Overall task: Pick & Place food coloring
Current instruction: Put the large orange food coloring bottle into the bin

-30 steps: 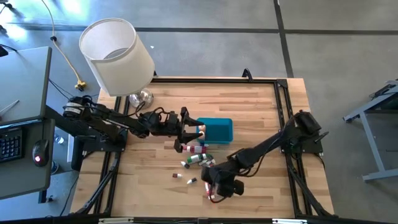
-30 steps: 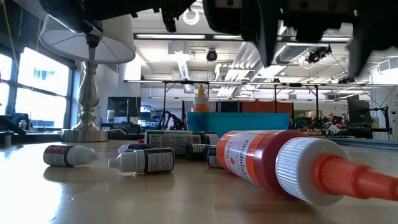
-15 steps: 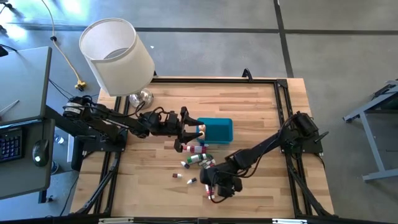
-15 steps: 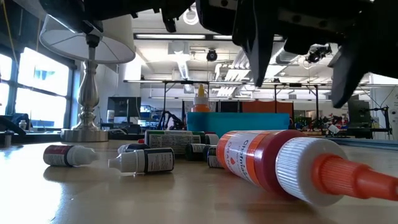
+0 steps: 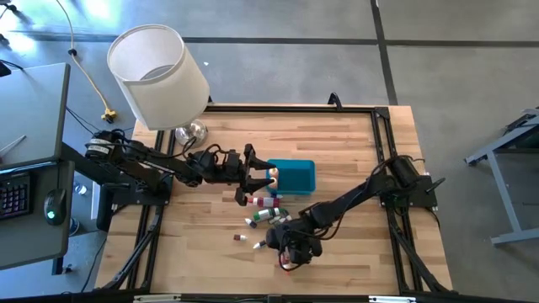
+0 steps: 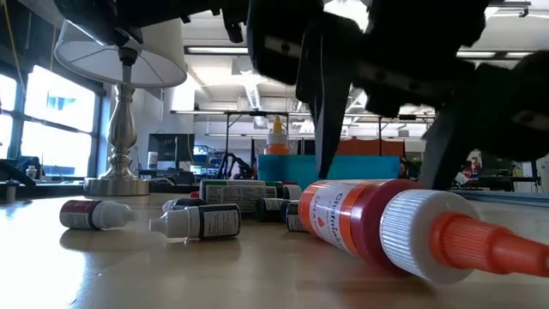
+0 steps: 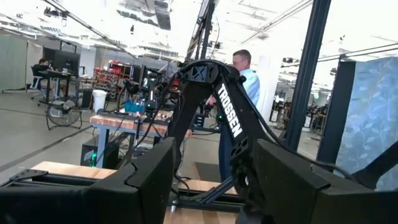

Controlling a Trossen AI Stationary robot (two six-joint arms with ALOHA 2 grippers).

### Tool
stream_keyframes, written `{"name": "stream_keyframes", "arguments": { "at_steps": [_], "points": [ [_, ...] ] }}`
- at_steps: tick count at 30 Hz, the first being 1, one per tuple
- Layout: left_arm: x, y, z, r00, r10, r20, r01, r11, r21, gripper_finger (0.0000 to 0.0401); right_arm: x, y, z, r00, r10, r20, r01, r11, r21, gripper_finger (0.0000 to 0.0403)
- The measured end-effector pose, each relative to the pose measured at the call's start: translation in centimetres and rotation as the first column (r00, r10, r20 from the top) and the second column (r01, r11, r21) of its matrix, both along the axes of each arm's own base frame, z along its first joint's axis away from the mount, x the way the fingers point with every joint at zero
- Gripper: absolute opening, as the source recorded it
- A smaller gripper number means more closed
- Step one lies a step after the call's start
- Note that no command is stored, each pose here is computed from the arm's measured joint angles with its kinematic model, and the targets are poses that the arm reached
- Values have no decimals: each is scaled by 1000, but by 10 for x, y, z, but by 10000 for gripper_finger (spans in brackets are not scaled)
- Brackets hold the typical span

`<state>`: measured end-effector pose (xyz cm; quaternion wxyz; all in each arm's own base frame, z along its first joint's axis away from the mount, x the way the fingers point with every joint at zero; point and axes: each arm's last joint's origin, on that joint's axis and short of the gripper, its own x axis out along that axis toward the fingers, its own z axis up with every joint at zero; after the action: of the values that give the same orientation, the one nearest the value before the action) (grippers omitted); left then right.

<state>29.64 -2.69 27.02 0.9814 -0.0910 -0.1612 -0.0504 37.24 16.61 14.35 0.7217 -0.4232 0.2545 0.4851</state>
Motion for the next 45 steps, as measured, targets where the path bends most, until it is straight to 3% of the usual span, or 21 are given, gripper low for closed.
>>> {"name": "stream_keyframes", "arguments": {
  "at_steps": [13,24,28,36,40,43,45],
  "points": [
    [0,0,0,1000,-11,0,11,1000,-28,214,5,-9,-16,999,-22,-46,22,1000,-8,202],
    [0,0,0,1000,-17,0,17,999,-49,214,0,-11,-9,995,-65,-76,63,998,-32,122],
    [0,0,1,1000,-17,8,17,999,-50,214,-3,-14,24,995,-96,8,96,995,-16,125],
    [-2,0,5,998,-14,57,18,998,-53,214,-35,-36,117,946,-296,133,290,955,64,121],
    [-2,0,5,998,-13,56,15,999,-52,214,-63,-64,163,868,-469,164,456,883,112,121],
    [-2,0,5,998,-13,56,16,999,-52,214,-87,-90,190,824,-563,69,532,809,251,120],
    [-2,0,5,998,-13,54,16,999,-51,214,-102,-104,192,812,-583,34,540,771,338,120]
  ]
}}
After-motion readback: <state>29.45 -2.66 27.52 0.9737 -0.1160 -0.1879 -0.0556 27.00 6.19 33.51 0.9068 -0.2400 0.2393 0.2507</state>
